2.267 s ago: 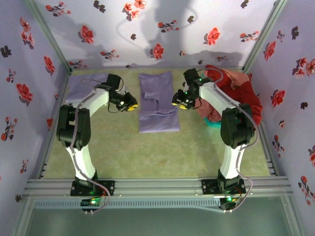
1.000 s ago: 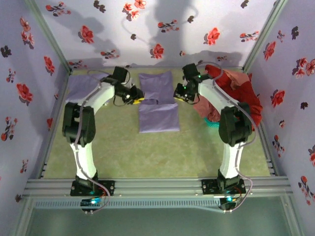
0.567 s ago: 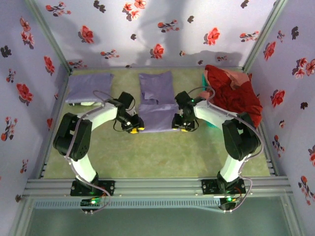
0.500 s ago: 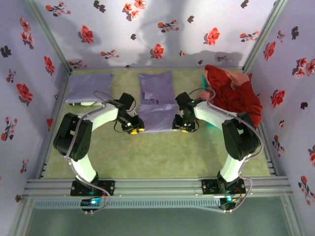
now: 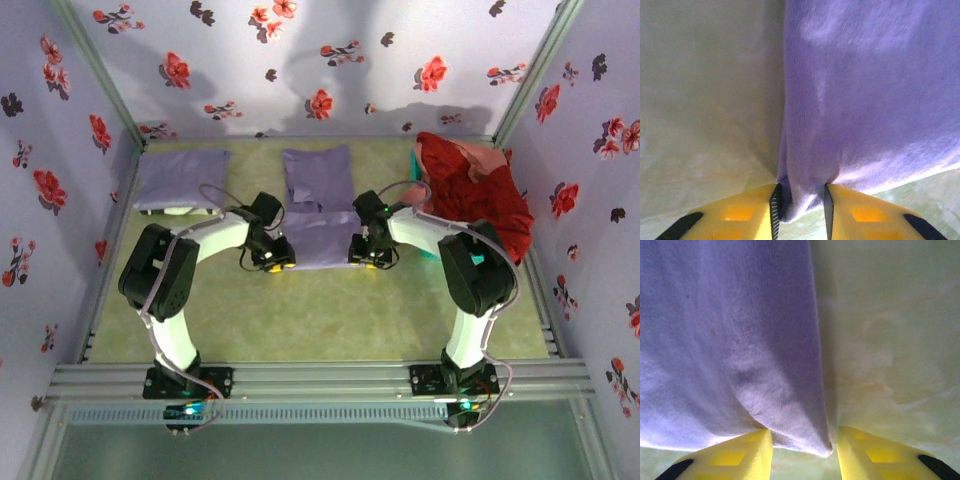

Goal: Fold and stack the t-shirts

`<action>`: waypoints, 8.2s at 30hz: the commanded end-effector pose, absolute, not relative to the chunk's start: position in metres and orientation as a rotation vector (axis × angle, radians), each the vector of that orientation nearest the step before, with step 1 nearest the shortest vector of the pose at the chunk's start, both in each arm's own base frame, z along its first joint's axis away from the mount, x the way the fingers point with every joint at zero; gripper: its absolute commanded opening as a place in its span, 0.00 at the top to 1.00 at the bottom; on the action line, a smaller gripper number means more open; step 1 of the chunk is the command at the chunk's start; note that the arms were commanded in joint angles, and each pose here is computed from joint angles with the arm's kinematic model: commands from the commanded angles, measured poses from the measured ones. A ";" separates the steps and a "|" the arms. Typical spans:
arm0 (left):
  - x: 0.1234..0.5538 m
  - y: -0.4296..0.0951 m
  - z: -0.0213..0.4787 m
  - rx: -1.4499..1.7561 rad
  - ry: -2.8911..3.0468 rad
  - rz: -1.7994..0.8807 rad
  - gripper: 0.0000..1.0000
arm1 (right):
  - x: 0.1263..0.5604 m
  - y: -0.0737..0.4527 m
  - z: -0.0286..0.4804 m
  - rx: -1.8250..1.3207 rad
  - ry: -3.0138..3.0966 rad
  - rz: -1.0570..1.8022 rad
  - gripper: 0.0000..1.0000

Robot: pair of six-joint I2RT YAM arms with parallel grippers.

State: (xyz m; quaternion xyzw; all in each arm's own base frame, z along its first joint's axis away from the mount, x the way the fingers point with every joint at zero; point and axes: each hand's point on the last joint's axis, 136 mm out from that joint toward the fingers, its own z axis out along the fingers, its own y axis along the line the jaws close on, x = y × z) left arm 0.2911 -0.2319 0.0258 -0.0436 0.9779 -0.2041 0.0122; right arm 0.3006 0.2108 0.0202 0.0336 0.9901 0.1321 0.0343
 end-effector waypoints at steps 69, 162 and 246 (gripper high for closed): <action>0.432 -0.198 0.079 -0.466 2.985 -1.092 1.00 | 0.461 0.254 0.094 0.206 2.965 0.680 1.00; 0.441 -0.321 0.030 -0.124 3.056 -1.241 0.87 | 0.401 0.291 0.074 -0.618 2.529 0.903 0.74; 0.421 -0.204 0.103 0.194 3.003 -0.511 1.00 | 0.432 0.267 -0.005 -0.402 2.862 0.643 1.00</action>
